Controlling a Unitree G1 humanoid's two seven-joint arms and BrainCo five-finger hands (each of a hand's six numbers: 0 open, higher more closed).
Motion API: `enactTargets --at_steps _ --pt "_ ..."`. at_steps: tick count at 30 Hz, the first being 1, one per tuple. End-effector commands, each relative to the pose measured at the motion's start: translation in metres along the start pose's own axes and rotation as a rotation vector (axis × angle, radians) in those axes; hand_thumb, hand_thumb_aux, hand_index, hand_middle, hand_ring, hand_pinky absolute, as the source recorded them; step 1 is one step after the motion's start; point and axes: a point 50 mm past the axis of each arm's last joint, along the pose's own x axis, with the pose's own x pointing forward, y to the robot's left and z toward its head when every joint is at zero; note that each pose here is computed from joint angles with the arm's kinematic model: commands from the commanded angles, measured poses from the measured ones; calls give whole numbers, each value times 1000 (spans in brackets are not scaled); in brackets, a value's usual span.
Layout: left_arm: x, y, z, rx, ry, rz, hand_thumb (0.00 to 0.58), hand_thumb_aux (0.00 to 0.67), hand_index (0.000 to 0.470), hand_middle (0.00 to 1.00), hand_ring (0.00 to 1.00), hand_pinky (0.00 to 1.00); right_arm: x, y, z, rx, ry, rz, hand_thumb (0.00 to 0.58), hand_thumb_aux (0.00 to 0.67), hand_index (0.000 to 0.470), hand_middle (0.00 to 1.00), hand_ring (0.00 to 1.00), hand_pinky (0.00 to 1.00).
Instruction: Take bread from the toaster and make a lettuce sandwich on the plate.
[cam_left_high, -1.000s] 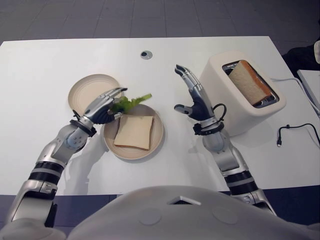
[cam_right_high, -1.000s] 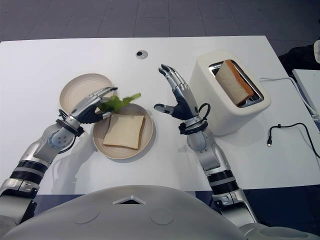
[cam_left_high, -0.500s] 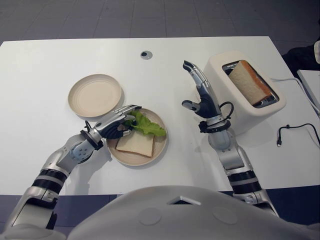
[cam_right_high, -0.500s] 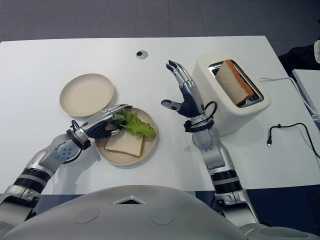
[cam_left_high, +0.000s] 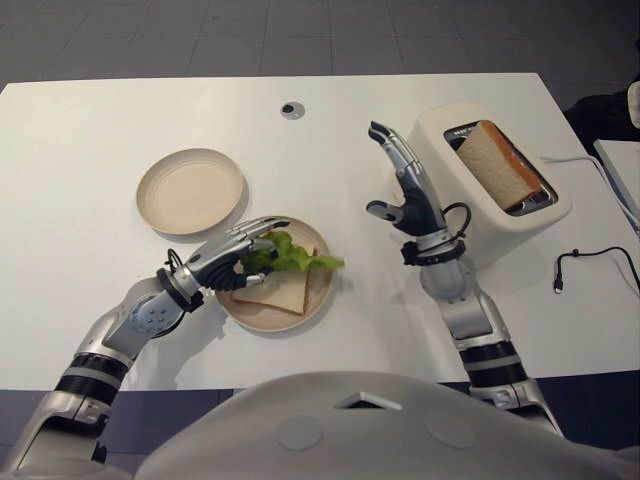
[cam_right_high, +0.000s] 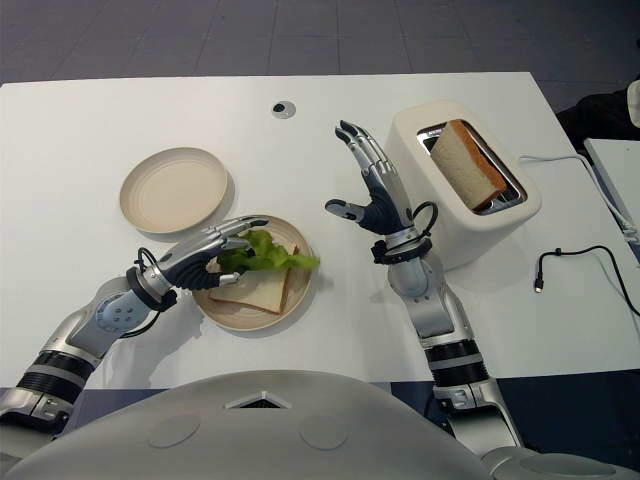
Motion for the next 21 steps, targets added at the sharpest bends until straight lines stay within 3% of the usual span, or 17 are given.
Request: enactTargets --at_steps 1,10,15,18,21 --pt "-4 2 1 -12 -3 -6 0 0 0 0 0 0 2 -5 -2 0 1 -8 0 0 0 0 0 0" --pt "-15 24 5 -65 -56 86 0 0 0 0 0 0 4 -24 11 -23 -84 -46 0 0 0 0 0 0" --pt "-16 27 -8 -33 14 86 0 0 0 0 0 0 -7 -118 20 -258 -162 -174 0 0 0 0 0 0" --pt "-16 24 -12 -28 38 89 0 0 0 0 0 0 -21 -161 1 -510 -60 -187 0 0 0 0 0 0" --pt "-14 23 -13 -24 36 86 0 0 0 0 0 0 -38 -169 -19 -609 61 -133 0 0 0 0 0 0"
